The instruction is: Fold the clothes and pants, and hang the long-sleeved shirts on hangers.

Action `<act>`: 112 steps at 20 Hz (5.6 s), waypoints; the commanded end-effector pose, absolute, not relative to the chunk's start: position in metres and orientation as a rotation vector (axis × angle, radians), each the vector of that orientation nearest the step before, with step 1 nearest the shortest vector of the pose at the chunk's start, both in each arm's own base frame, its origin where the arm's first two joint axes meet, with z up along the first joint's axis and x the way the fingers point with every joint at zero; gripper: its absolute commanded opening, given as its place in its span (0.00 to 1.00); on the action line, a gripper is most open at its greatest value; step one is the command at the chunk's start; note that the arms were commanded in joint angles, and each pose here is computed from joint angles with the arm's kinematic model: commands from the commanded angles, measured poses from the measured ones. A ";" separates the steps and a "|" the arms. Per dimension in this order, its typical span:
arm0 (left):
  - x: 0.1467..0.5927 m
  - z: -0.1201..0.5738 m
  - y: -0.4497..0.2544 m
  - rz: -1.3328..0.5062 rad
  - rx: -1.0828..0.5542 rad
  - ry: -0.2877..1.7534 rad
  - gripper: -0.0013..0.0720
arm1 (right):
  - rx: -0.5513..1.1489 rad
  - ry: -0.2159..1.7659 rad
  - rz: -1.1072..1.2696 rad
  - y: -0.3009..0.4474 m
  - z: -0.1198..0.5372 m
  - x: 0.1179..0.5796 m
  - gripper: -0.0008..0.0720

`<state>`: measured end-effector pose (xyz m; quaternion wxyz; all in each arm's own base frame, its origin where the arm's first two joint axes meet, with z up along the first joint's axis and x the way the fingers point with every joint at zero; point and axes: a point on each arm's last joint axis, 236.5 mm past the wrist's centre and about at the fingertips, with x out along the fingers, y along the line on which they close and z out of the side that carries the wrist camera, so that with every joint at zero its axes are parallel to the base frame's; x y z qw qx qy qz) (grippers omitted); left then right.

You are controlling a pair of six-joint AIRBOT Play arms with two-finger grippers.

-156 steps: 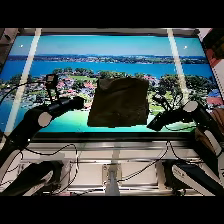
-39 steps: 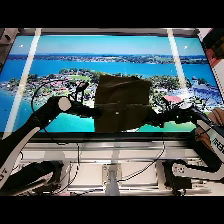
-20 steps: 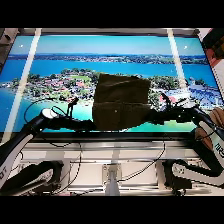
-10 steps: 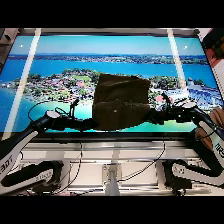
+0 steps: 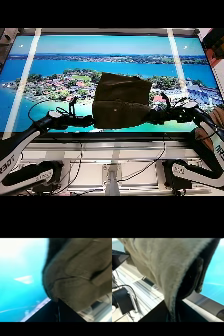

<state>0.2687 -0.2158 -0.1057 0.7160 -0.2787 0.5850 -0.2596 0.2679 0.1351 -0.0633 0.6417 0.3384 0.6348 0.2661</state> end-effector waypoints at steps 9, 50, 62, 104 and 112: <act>0.351 0.191 -0.218 -1.029 -0.669 0.651 0.06 | 0.417 0.870 0.723 0.129 0.158 0.325 0.07; 0.412 0.093 -0.178 -0.326 -0.660 0.547 0.06 | 0.639 0.738 0.219 0.130 0.051 0.416 0.07; 0.242 0.072 -0.224 -0.819 -0.527 1.158 0.05 | 0.371 1.533 0.845 0.149 0.077 0.213 0.07; 0.279 -0.041 -0.182 -0.508 -0.332 1.407 0.98 | 0.205 1.340 0.347 0.078 0.000 0.202 0.93; 0.279 -0.041 -0.183 -0.510 -0.331 1.408 0.98 | 0.273 1.522 0.380 0.088 -0.029 0.189 0.96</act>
